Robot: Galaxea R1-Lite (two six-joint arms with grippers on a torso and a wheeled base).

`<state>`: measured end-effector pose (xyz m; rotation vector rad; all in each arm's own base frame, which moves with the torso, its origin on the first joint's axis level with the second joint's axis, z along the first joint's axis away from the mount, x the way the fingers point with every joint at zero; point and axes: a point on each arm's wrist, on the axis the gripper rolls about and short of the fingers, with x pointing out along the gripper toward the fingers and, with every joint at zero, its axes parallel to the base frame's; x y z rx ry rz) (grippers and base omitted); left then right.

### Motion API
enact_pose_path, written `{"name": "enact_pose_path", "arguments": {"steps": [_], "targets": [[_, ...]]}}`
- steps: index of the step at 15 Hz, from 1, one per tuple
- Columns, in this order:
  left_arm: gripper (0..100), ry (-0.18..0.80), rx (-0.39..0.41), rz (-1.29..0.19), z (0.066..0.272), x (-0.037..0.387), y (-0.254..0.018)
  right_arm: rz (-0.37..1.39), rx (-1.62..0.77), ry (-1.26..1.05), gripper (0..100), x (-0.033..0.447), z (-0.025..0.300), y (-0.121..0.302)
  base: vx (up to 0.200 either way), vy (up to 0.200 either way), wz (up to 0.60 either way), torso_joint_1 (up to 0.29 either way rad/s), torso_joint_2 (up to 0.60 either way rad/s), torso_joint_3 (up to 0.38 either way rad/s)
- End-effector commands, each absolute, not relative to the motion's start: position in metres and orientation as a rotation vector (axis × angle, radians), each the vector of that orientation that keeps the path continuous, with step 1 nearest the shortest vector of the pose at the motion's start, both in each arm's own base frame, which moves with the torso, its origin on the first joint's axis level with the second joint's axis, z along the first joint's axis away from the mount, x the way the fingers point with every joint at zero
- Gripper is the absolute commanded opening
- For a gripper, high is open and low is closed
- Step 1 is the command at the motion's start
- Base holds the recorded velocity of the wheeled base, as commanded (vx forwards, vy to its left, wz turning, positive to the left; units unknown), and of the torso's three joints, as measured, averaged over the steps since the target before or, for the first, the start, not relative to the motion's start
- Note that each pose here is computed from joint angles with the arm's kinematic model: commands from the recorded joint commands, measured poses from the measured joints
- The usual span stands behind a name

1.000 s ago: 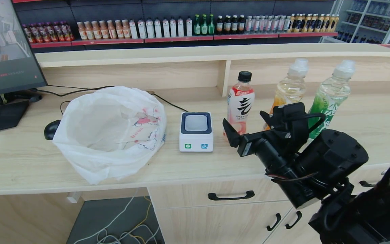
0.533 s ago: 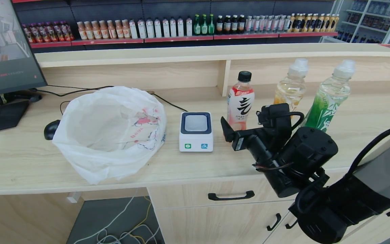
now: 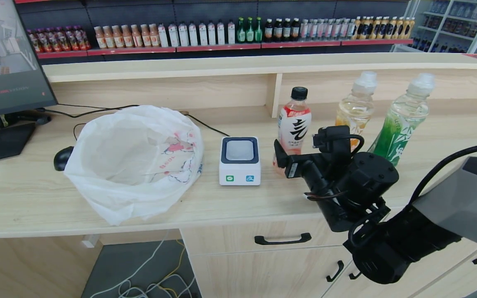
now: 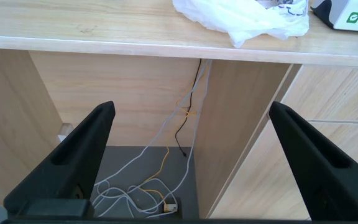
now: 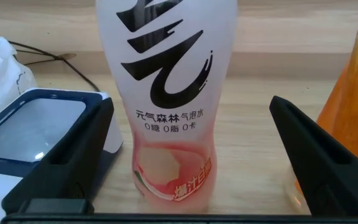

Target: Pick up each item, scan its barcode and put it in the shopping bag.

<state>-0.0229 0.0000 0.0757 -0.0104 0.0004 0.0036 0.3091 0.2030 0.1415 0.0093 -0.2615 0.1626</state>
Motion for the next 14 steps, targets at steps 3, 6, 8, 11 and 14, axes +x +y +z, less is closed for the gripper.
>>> {"name": "enact_pose_path", "arguments": {"steps": [3,6,8,11,14], "targets": [[100,0.002,-0.011,0.005,0.075,-0.023,0.0,0.16,0.03,-0.297,100,0.326,0.141,0.213,0.0,0.0,0.0,0.0,0.0,0.0],[100,0.0,-0.012,0.005,0.076,-0.023,0.0,0.158,0.025,-0.292,100,0.332,0.134,0.217,0.0,0.0,0.0,0.0,0.0,0.0],[100,0.002,-0.011,0.005,0.075,-0.023,0.0,0.157,0.024,-0.291,100,0.334,0.132,0.219,0.0,0.0,0.0,0.0,0.0,0.0],[100,0.0,-0.011,0.005,0.076,-0.023,0.0,0.152,0.03,-0.299,100,0.336,0.134,0.219,0.0,0.0,0.0,0.0,0.0,0.0],[100,0.002,-0.011,0.005,0.075,-0.023,0.0,0.156,0.037,-0.296,100,0.336,0.133,0.219,0.0,0.0,0.0,0.0,0.0,0.0]]}}
